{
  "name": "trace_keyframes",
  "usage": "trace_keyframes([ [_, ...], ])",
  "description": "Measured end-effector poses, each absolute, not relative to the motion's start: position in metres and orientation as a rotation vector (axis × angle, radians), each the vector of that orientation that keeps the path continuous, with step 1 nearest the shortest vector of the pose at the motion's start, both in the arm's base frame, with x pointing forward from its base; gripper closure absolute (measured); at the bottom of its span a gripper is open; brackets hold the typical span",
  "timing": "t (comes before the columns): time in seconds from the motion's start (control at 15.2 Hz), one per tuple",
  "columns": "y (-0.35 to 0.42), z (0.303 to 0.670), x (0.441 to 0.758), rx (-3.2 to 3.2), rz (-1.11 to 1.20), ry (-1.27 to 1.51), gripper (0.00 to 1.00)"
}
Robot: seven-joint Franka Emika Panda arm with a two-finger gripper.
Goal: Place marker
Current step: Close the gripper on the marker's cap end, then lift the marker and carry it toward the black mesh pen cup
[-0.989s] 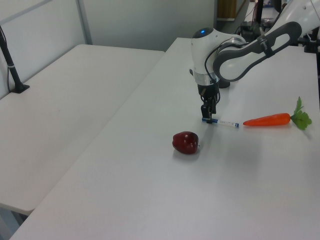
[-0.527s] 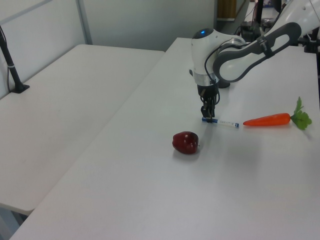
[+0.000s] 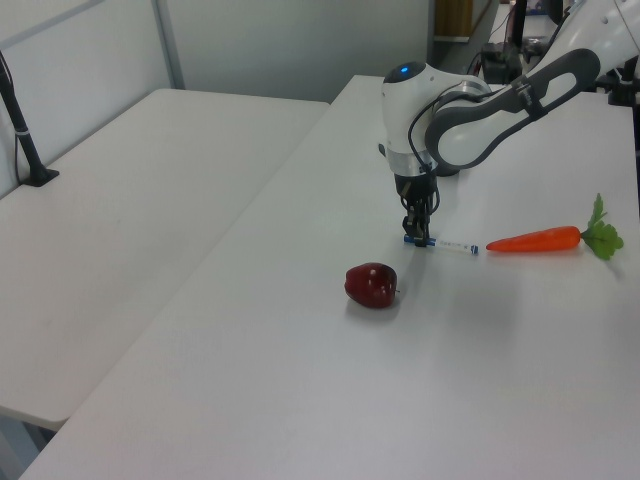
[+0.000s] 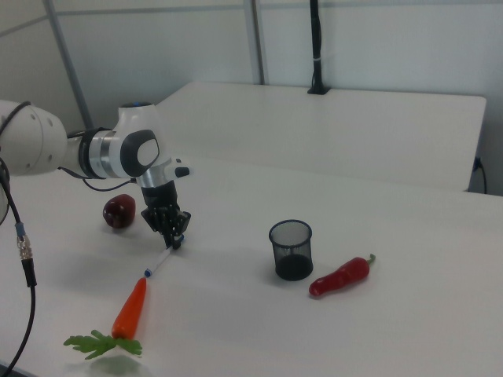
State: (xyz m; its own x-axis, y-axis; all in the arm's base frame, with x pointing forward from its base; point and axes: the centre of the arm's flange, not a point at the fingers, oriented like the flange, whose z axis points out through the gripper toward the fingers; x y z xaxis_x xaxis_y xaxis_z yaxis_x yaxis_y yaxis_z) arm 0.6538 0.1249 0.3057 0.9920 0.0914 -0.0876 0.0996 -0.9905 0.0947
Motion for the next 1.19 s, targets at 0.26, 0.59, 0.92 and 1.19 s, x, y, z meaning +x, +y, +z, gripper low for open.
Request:
trace_keyframes([
  [0.26,0.126,0.306,0.654,3.037,-0.124,0.148,0.83],
  [0.59,0.127,0.337,0.658,3.043,-0.058,0.144,0.83],
  [0.92,0.125,0.436,0.650,3.035,-0.030,0.118,0.83],
  [1.19,0.116,0.508,0.634,3.036,0.052,0.087,0.83],
])
